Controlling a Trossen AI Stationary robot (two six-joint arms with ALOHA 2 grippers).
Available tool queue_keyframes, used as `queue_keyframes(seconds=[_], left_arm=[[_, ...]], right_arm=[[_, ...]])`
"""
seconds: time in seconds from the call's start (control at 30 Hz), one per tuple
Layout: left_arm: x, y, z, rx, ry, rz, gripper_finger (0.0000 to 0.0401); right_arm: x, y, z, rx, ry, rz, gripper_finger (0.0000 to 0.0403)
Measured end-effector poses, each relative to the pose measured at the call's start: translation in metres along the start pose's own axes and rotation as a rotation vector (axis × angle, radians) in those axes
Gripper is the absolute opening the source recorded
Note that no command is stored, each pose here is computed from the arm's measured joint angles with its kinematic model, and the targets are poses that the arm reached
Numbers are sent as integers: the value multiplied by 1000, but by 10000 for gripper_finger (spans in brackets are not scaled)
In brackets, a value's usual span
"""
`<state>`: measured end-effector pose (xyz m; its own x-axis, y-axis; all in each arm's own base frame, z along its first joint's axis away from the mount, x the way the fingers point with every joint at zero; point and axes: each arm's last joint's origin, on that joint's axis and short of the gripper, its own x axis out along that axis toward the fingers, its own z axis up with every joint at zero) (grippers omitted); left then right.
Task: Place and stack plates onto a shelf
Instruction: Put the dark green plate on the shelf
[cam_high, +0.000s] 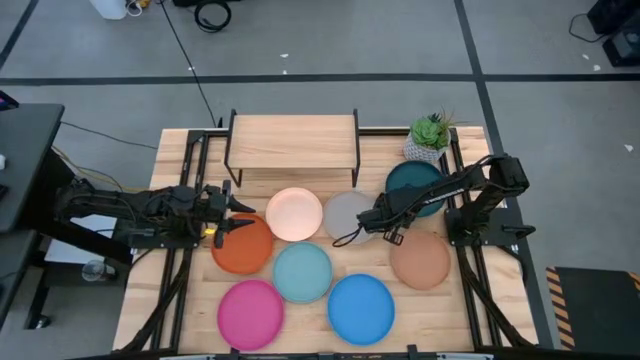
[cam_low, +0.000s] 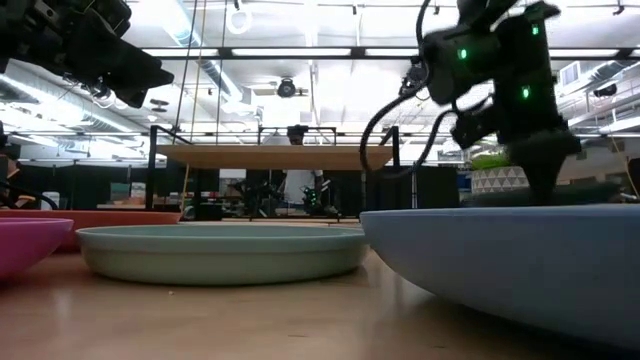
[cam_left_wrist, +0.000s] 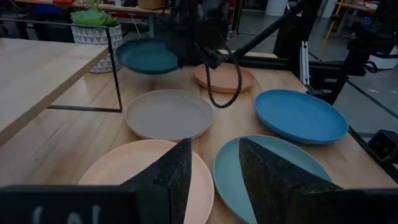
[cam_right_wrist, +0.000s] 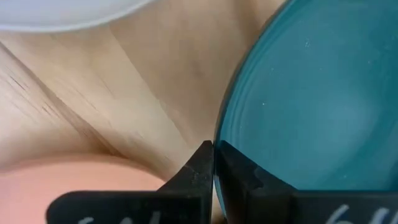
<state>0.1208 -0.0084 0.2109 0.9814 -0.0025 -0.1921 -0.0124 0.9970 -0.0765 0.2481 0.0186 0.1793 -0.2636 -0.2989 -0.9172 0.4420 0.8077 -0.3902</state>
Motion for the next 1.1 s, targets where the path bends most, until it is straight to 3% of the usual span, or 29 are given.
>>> queue_keyframes(seconds=[0.3, 0.63, 0.77, 0.87, 1.1], left_arm=[[0, 0, 0, -7, -5, 0, 141], [0, 0, 0, -86, -4, -1, 141], [0, 0, 0, -86, 0, 0, 141], [0, 0, 0, -86, 1, 0, 141], [0, 0, -2, -85, 18, 2, 141]], right_arm=[[-82, -9, 1, -85, -266, -51, 18], [-154, -45, 37, -266, -566, -45, 19], [-165, -54, 60, -377, -721, 15, 19], [-166, -57, 74, -460, -790, -6, 19], [-151, -49, 107, -653, -796, -61, 19]])
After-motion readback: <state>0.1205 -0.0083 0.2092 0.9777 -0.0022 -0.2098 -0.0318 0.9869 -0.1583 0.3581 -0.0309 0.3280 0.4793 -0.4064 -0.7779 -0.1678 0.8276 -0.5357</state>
